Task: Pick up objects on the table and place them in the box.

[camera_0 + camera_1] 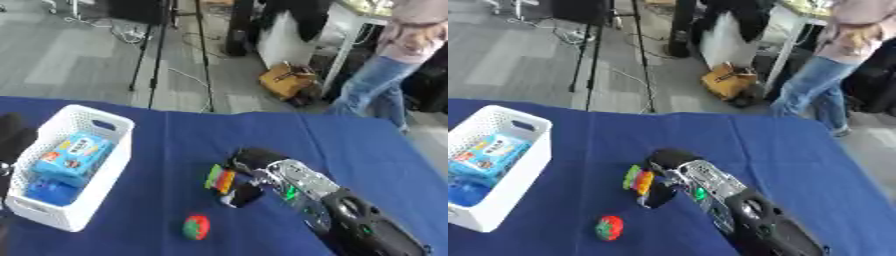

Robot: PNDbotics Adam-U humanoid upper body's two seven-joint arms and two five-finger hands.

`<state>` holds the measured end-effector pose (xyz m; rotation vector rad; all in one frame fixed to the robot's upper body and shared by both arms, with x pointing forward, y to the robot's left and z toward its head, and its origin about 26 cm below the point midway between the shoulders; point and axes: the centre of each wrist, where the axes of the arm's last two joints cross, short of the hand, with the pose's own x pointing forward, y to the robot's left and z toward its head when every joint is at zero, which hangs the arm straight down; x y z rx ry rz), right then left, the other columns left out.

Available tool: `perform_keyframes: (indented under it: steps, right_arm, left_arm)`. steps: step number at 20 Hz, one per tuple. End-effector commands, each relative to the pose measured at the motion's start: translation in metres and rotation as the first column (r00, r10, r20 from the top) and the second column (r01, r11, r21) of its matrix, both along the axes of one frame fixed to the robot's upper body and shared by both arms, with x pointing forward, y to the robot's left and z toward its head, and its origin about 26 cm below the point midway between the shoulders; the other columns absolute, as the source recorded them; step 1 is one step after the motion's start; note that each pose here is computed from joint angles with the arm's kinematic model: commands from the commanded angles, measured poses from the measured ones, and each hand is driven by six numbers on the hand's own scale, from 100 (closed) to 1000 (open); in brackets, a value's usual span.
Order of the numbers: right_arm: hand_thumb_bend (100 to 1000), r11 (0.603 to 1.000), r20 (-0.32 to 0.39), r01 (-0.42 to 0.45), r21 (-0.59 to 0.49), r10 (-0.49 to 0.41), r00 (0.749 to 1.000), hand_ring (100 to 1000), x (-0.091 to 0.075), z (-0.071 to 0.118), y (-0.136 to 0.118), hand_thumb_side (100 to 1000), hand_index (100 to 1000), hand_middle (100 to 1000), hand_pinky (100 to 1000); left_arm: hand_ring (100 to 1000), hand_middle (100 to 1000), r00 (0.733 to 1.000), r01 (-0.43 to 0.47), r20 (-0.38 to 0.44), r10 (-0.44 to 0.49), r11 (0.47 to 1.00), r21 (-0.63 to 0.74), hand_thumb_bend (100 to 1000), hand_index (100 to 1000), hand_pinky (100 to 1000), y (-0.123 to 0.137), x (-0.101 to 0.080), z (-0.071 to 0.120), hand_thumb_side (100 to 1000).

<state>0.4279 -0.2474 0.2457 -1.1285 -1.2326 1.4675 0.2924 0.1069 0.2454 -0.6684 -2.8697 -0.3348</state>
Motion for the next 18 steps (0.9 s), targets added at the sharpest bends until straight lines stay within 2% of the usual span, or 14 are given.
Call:
perform_keyframes:
  steps: [1, 2, 3, 6, 13, 18]
  right_arm:
    - [474, 1.000, 0.050, 0.011, -0.005, -0.011, 0.999, 942, -0.0028, 0.0178, -0.0054, 574, 792, 692, 990]
    - [474, 1.000, 0.049, 0.012, -0.003, -0.012, 0.999, 942, -0.0028, 0.0178, -0.0052, 574, 792, 692, 990]
    - [480, 1.000, 0.048, 0.012, -0.002, -0.012, 0.999, 942, -0.0028, 0.0179, -0.0051, 620, 797, 697, 989]
    - [483, 1.000, 0.052, 0.020, 0.008, -0.021, 0.998, 944, -0.0025, 0.0189, -0.0052, 628, 797, 698, 991]
    - [466, 0.999, 0.049, 0.037, 0.020, -0.038, 0.998, 945, -0.0019, 0.0193, -0.0058, 621, 782, 679, 993]
    - [406, 0.999, 0.055, 0.043, 0.019, -0.044, 0.998, 941, -0.0021, 0.0193, -0.0060, 617, 756, 639, 994]
  left_arm:
    - [902, 886, 1.000, 0.014, 0.017, -0.014, 1.000, -0.002, 100, 865, 942, -0.0013, -0.0037, 0.0035, 1000]
    - [902, 886, 1.000, 0.014, 0.017, -0.014, 1.000, -0.001, 100, 865, 942, -0.0013, -0.0037, 0.0033, 1000]
    - [902, 886, 1.000, 0.015, 0.017, -0.015, 1.000, -0.001, 100, 865, 941, -0.0013, -0.0037, 0.0033, 1000]
    - [902, 887, 1.000, 0.018, 0.016, -0.018, 1.000, -0.002, 100, 866, 942, -0.0017, -0.0039, 0.0029, 1000]
    - [903, 887, 1.000, 0.023, 0.013, -0.023, 1.000, -0.001, 100, 866, 942, -0.0018, -0.0041, 0.0018, 1000]
    - [903, 888, 1.000, 0.025, 0.011, -0.025, 1.000, -0.002, 100, 867, 942, -0.0019, -0.0042, 0.0013, 1000]
